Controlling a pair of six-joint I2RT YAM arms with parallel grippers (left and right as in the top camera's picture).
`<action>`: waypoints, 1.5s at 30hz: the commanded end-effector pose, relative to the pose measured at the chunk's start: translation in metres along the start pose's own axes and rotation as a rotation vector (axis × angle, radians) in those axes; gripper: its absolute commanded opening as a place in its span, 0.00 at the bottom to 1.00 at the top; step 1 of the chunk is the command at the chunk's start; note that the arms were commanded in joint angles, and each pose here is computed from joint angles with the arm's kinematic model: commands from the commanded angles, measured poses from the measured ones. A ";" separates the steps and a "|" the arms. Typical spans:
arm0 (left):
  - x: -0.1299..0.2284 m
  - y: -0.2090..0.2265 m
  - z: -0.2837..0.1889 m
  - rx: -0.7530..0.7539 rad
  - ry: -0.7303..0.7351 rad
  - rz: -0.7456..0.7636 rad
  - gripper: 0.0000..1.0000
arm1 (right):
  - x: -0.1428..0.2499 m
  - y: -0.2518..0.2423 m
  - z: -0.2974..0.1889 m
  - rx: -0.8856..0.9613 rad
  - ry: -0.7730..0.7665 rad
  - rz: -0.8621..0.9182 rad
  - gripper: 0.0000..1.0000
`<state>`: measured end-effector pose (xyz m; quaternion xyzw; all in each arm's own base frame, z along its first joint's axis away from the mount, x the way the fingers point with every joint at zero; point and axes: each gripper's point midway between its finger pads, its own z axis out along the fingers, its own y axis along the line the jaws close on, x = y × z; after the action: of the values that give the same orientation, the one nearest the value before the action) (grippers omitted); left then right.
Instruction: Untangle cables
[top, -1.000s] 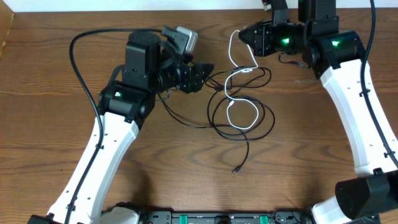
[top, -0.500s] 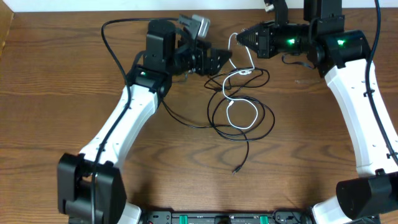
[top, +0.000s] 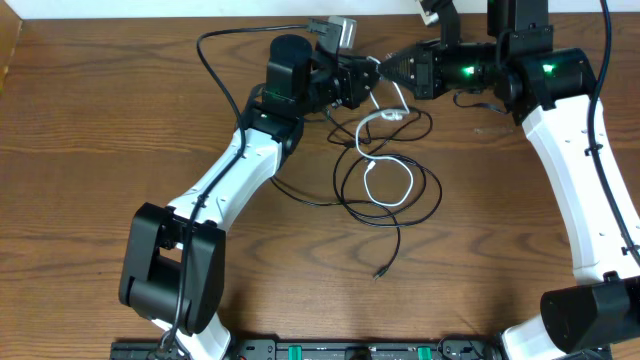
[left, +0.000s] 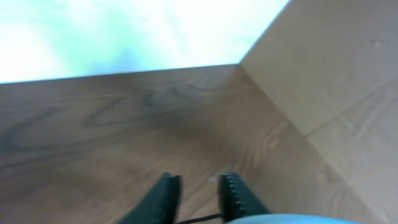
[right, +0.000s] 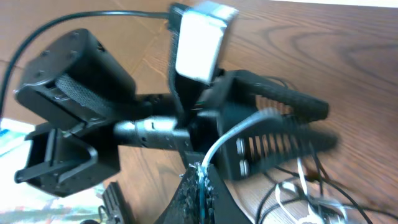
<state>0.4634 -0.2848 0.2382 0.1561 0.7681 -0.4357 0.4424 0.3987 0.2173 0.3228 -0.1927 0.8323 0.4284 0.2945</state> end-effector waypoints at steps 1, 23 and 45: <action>-0.018 0.028 -0.014 -0.090 -0.048 0.012 0.08 | -0.011 -0.012 -0.017 0.139 -0.049 0.007 0.01; -0.068 -0.005 -0.153 -0.481 -0.075 0.203 0.07 | 0.006 0.007 0.004 -0.072 0.023 -0.313 0.77; -0.076 -0.002 -0.158 -0.489 -0.112 0.165 0.07 | -0.023 -0.062 0.112 0.052 -0.074 -0.164 0.01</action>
<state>0.4157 -0.1559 0.3180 0.0907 0.8238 -0.2121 0.5177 0.4690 0.2973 0.2503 -0.3077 0.7782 0.4101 0.3627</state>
